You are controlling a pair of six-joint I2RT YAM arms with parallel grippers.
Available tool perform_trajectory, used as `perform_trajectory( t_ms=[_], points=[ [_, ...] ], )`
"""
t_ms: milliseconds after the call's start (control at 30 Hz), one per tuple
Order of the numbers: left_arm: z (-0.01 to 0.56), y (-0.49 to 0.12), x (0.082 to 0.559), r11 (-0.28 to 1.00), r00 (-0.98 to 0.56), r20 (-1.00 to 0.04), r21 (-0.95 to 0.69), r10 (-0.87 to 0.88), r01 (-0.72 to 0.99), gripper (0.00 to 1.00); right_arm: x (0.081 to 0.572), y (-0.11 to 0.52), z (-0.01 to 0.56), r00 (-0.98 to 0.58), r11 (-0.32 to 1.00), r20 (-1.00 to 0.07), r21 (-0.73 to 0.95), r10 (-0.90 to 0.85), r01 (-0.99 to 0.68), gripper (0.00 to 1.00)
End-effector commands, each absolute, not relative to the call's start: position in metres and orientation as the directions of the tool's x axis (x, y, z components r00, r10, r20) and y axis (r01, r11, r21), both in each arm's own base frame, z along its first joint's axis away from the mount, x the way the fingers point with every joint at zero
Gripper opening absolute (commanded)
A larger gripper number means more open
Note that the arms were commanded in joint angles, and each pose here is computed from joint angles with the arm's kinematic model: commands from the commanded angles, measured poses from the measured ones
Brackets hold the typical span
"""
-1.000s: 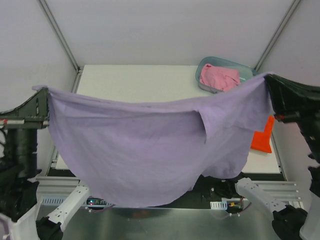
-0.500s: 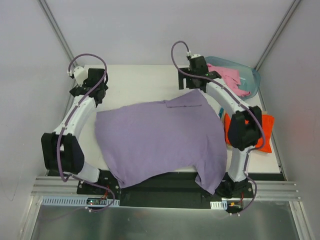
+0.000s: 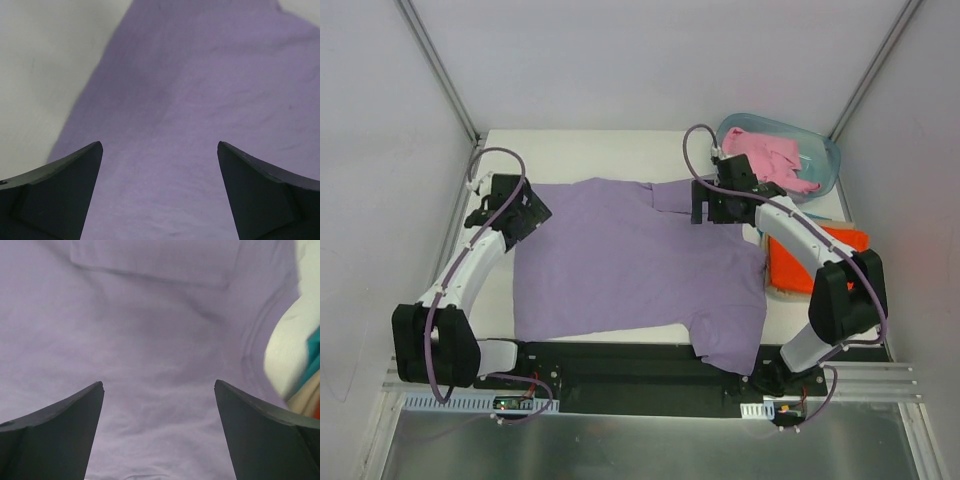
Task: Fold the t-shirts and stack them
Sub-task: Flatten out the tshirt
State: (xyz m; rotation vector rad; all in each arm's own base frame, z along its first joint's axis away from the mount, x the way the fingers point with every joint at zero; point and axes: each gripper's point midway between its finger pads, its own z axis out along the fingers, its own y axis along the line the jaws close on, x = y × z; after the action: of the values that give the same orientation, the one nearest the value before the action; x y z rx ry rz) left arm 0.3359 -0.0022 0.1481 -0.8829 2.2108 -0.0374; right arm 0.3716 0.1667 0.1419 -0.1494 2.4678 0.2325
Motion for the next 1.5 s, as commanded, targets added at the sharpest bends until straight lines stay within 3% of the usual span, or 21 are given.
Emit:
perform_trajectory(
  t_ms=[0,367,567,833,933,1067,1167,1233,1367,1467],
  points=[
    [0.095,-0.04,0.301,0.755,-0.627,-0.423,-0.332,-0.654,-0.565,0.99,0.33,0.182,0.099,-0.871,0.956,-0.491,0.249,-0.011,-0.152,0.96],
    [0.028,-0.029,0.262,0.723,-0.655,-0.318,-0.194,-0.685,-0.663,0.99,0.297,0.193,0.048,-0.92,0.964,-0.39,0.229,-0.036,-0.135,0.96],
    [0.002,-0.006,0.229,0.588,-0.55,-0.235,-0.15,-0.802,-0.794,0.99,0.265,0.198,0.037,-0.927,0.97,-0.373,0.207,-0.038,-0.123,0.96],
    [0.004,0.024,0.207,0.488,-0.443,-0.274,-0.121,-0.854,-0.865,0.99,0.201,0.232,0.035,-0.945,0.94,-0.288,0.254,-0.154,-0.23,0.96],
    [0.011,0.03,0.205,0.471,-0.423,-0.286,-0.126,-0.86,-0.873,0.99,0.19,0.247,0.046,-0.936,0.924,-0.304,0.276,-0.177,-0.264,0.96],
    [0.039,0.04,0.214,0.478,-0.395,-0.365,-0.173,-0.843,-0.861,0.99,0.206,0.253,0.095,-0.885,0.906,-0.434,0.285,-0.168,-0.312,0.96],
    [0.072,0.033,0.231,0.499,-0.366,-0.403,-0.3,-0.839,-0.813,0.99,0.24,0.238,0.132,-0.817,0.936,-0.555,0.181,-0.155,-0.301,0.96],
    [0.091,0.029,0.239,0.507,-0.344,-0.422,-0.373,-0.839,-0.777,0.99,0.264,0.22,0.141,-0.809,0.958,-0.575,0.148,-0.118,-0.244,0.96],
    [0.113,0.009,0.252,0.554,-0.383,-0.41,-0.489,-0.828,-0.673,0.99,0.319,0.226,0.158,-0.801,0.937,-0.597,0.254,-0.042,-0.238,0.96],
    [0.11,-0.005,0.257,0.578,-0.427,-0.39,-0.537,-0.816,-0.615,0.99,0.358,0.21,0.149,-0.811,0.964,-0.584,0.191,-0.039,-0.184,0.98]
  ],
)
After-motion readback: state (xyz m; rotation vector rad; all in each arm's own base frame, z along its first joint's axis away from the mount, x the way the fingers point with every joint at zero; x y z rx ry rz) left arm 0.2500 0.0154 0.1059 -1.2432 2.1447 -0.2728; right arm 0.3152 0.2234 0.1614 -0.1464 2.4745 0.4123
